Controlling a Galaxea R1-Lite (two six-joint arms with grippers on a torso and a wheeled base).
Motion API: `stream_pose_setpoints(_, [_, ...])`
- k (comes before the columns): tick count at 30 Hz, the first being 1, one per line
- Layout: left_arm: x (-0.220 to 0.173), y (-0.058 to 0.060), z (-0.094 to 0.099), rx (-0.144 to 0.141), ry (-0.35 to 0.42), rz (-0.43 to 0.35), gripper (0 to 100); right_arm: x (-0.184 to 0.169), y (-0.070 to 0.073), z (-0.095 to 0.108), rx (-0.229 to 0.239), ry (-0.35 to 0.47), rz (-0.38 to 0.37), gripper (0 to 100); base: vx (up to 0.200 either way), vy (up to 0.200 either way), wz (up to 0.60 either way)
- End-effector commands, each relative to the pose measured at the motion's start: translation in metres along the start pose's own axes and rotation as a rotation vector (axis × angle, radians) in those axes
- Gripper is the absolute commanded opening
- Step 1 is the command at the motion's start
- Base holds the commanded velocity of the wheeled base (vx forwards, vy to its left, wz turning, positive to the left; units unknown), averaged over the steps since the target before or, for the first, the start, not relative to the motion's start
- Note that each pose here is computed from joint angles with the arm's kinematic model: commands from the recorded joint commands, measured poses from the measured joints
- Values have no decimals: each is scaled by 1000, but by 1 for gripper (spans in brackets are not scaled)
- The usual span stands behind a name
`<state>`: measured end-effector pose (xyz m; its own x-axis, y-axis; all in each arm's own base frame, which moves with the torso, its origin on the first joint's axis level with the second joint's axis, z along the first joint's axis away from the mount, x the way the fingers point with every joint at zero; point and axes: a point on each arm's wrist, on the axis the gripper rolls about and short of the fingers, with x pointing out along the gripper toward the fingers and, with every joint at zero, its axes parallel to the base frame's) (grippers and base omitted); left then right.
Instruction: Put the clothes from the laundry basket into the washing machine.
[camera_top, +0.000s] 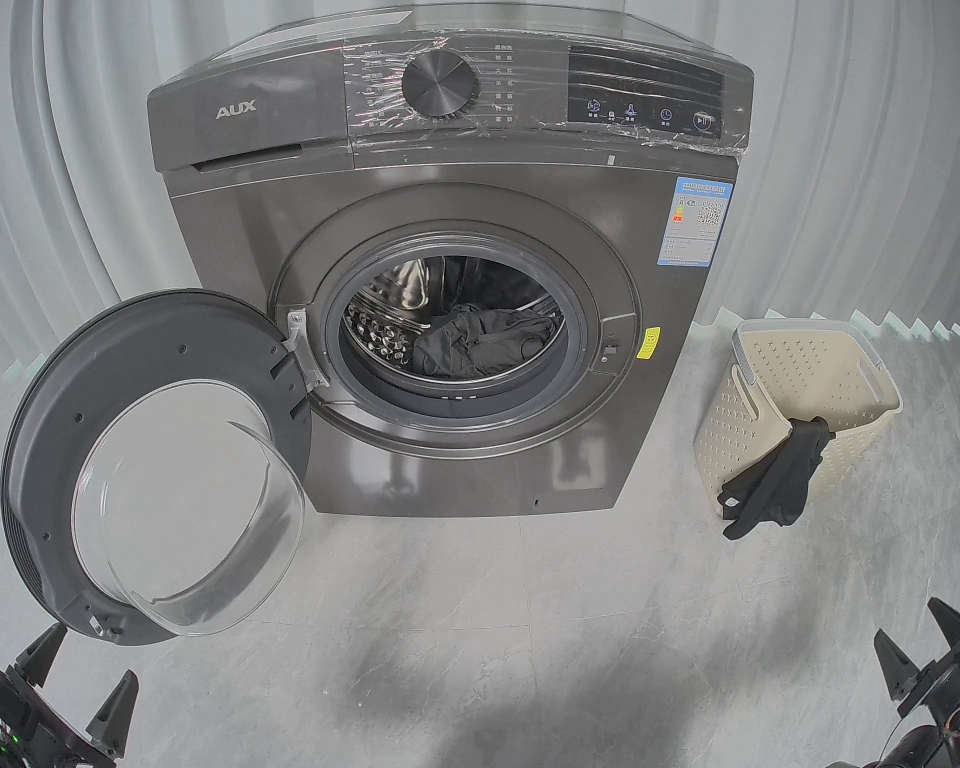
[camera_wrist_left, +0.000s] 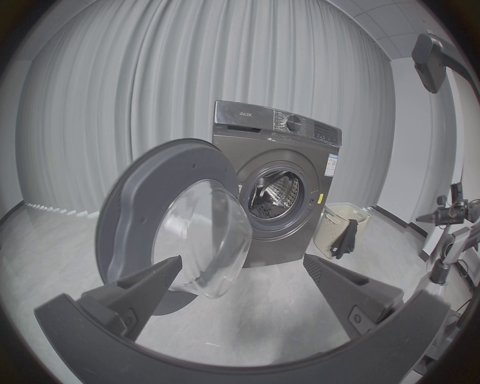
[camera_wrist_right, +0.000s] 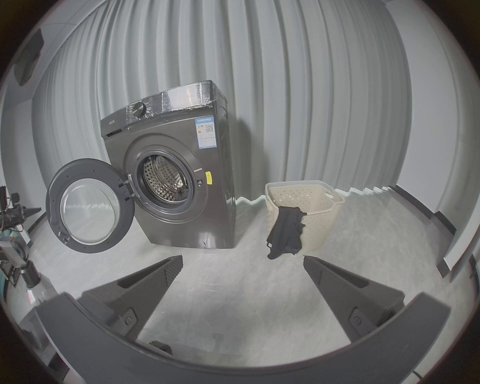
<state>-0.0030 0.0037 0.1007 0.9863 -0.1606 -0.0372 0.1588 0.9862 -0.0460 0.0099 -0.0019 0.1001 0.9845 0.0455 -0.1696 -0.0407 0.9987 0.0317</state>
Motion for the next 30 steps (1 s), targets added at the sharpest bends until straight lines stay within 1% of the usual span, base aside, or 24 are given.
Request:
stream_pose_setpoints(1, [-11,-1,-17,23,-22,139,100,-22,-3,-20,29,-146,-70,100,0,0,0])
stream_pose_setpoints(2, [-12,-1,-17,30,-26,187,100,-22,-3,-19,18,-151,-79,100,0,0,0])
stream_pose_setpoints(3, [-12,-2,-17,33,-32,216,100,-22,-3,-19,12,-149,-82,100,0,0,0])
stream_pose_setpoints(4, [-14,-4,-18,25,-60,249,100,-22,-3,-19,0,-146,-88,100,0,0,0])
stream_pose_setpoints(5, [-16,-6,-18,28,-87,229,100,-22,-3,-19,-10,-144,-96,100,0,0,0])
stream_pose_setpoints(6, [-16,-6,-18,35,-87,204,100,-22,-3,-19,-15,-144,-106,100,0,0,0])
stream_pose_setpoints(7, [-17,-5,-18,29,-87,188,100,-22,-3,-20,-23,-143,-123,100,0,0,0])
stream_pose_setpoints(8, [-18,-6,-19,30,-93,174,100,-22,-2,-20,-31,-150,-144,100,0,0,0])
stream_pose_setpoints(9, [-19,-6,-19,33,-105,177,100,-25,-1,-20,-45,-172,-173,100,0,0,0])
stream_pose_setpoints(10, [-19,-5,-20,43,-98,179,100,-28,0,-22,-60,-215,-162,100,0,0,0])
stream_pose_setpoints(11, [-19,-5,-21,40,-91,179,100,-30,1,-23,-67,-232,-138,100,0,0,0])
stream_pose_setpoints(12, [-18,-6,-23,31,-71,164,100,-29,1,-23,-74,-226,-119,100,0,0,0])
stream_pose_setpoints(14, [-18,-6,-27,37,-35,145,100,-28,2,-23,-86,-204,-103,100,0,0,0])
stream_pose_setpoints(15, [-18,-6,-27,44,-29,133,100,-30,2,-23,-84,-194,-67,100,0,0,0])
stream_pose_setpoints(17, [-18,-6,-26,53,-36,124,100,-33,6,-24,-57,-153,76,100,0,0,0])
stream_pose_setpoints(18, [-18,-6,-26,51,-36,122,100,-34,7,-24,-7,-134,125,100,0,0,0])
stream_pose_setpoints(19, [-18,-6,-26,48,-37,122,100,-34,6,-24,29,-130,109,100,0,0,0])
stream_pose_setpoints(20, [-18,-6,-26,40,-37,128,100,-34,5,-24,60,-137,50,100,0,0,0])
stream_pose_setpoints(21, [-18,-6,-26,37,-37,128,100,-34,4,-24,63,-141,10,100,0,0,0])
stream_pose_setpoints(22, [-18,-6,-26,40,-37,128,100,-33,4,-24,71,-141,5,100,0,0,0])
stream_pose_setpoints(24, [-18,-6,-26,47,-38,128,100,-34,5,-24,55,-140,56,100,0,0,0])
stream_pose_setpoints(26, [-18,-6,-26,45,-38,128,100,-34,5,-24,53,-140,57,100,0,-100,0])
stream_pose_setpoints(27, [-18,-6,-26,45,-39,133,100,-33,5,-24,70,-141,29,100,0,-200,0])
stream_pose_setpoints(30, [-18,-6,-26,42,-39,134,100,-33,3,-24,100,-145,-39,100,0,-200,0])
